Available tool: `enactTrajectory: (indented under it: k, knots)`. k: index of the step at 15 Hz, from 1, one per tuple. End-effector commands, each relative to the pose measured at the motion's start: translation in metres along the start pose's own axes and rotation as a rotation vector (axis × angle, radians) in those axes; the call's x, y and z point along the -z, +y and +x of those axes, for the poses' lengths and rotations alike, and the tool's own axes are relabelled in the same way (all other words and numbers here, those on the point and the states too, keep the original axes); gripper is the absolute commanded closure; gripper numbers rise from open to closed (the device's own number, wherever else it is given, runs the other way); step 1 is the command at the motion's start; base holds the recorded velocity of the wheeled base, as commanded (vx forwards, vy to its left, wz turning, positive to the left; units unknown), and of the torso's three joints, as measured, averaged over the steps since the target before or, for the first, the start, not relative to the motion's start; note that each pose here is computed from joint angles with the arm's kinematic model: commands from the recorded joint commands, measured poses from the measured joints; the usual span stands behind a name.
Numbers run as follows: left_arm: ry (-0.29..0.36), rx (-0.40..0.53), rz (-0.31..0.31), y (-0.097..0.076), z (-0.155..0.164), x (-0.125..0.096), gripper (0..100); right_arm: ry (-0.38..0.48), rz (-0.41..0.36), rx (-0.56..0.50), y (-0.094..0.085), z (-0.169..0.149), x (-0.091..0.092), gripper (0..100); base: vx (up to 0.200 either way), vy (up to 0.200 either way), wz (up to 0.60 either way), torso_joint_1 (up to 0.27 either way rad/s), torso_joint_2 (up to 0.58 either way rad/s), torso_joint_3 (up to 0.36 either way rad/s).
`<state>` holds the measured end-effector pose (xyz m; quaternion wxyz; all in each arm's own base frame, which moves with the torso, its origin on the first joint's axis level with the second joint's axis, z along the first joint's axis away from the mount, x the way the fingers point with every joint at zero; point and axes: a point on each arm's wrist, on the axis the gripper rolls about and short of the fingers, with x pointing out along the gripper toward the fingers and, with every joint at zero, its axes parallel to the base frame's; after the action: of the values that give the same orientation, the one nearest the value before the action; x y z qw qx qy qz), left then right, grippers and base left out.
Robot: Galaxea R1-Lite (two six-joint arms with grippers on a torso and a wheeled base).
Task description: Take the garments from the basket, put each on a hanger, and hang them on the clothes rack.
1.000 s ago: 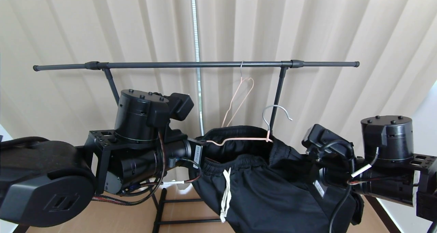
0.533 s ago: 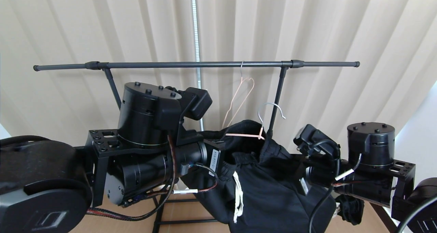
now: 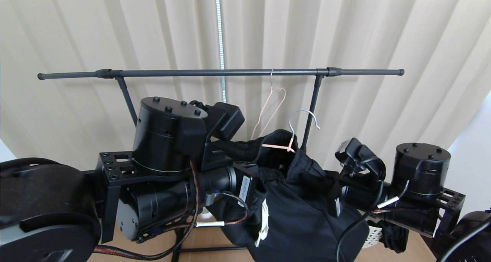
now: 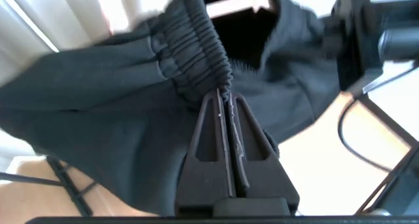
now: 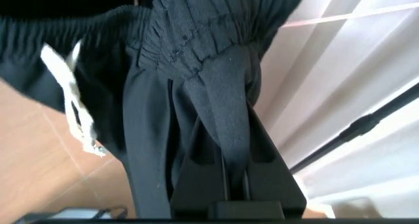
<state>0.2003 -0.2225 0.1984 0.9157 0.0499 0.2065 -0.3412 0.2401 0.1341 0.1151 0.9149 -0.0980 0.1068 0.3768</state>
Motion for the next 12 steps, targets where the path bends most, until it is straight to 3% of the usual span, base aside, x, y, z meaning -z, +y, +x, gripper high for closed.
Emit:
enactTrajectory:
  k: [1, 8, 12]
  knots:
    - [0.017, 0.002, 0.011, 0.000, 0.001, 0.005, 100, 0.002, 0.003, -0.003, 0.001, -0.001, 0.002, 100, 0.000, 0.000, 0.00, 0.000, 0.00, 0.000]
    - [0.070, 0.015, 0.052, -0.004, 0.015, 0.018, 100, -0.078, -0.022, -0.041, 0.007, -0.009, -0.004, 100, 0.000, 0.000, 0.00, 0.000, 0.00, 0.000]
    - [0.036, 0.018, 0.048, -0.005, 0.023, 0.018, 100, -0.122, -0.041, -0.076, 0.016, -0.021, -0.014, 100, 0.000, 0.000, 0.00, 0.000, 0.00, 0.000]
